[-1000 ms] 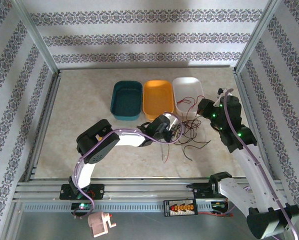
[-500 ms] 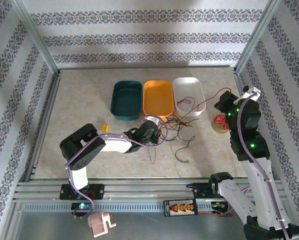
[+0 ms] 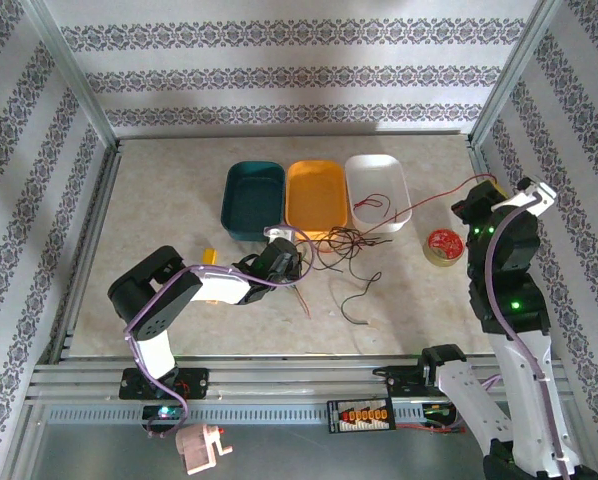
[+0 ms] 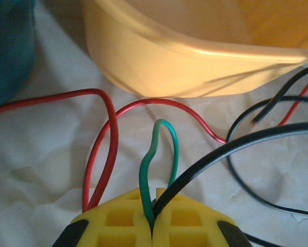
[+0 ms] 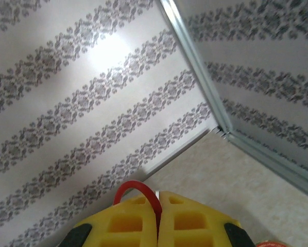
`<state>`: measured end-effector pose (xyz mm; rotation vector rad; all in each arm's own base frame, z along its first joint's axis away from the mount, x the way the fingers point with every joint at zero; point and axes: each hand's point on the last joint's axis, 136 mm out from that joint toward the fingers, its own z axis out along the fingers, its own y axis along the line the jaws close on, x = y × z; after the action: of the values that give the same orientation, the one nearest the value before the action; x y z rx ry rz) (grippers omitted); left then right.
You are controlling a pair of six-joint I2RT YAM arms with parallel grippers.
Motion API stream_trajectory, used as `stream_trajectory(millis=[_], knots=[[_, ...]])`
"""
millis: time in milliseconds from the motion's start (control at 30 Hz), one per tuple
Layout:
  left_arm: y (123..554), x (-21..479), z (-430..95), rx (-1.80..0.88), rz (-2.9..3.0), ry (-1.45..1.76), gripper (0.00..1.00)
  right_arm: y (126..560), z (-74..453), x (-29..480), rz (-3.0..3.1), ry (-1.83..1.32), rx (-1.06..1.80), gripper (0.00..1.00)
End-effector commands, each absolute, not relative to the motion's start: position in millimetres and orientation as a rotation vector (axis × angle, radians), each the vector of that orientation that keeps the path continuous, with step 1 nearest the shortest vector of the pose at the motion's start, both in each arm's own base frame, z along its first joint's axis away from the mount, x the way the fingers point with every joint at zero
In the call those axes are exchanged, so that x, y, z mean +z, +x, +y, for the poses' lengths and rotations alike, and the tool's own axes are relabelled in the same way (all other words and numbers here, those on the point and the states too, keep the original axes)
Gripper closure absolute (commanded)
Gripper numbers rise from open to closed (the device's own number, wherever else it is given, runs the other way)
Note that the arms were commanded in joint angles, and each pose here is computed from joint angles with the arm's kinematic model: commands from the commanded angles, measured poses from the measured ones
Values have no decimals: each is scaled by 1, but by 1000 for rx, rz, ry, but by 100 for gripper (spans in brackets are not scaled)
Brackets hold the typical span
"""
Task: Untangle the cables
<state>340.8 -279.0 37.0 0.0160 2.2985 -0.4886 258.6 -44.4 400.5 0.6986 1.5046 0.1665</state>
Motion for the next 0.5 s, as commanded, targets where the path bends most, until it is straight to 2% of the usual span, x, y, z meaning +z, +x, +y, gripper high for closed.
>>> stream_trajectory(millis=[0,267,467], knots=[[337,17,-247,-377,2358,-78,100,238,-67,430,1370,749,82,100],[337,16,-233,-337,2360,-143,100,226,-76,444,1356,723,-3,100],[337,15,-216,-298,2358,-217,100,234,-73,449,1403,695,-10,100]])
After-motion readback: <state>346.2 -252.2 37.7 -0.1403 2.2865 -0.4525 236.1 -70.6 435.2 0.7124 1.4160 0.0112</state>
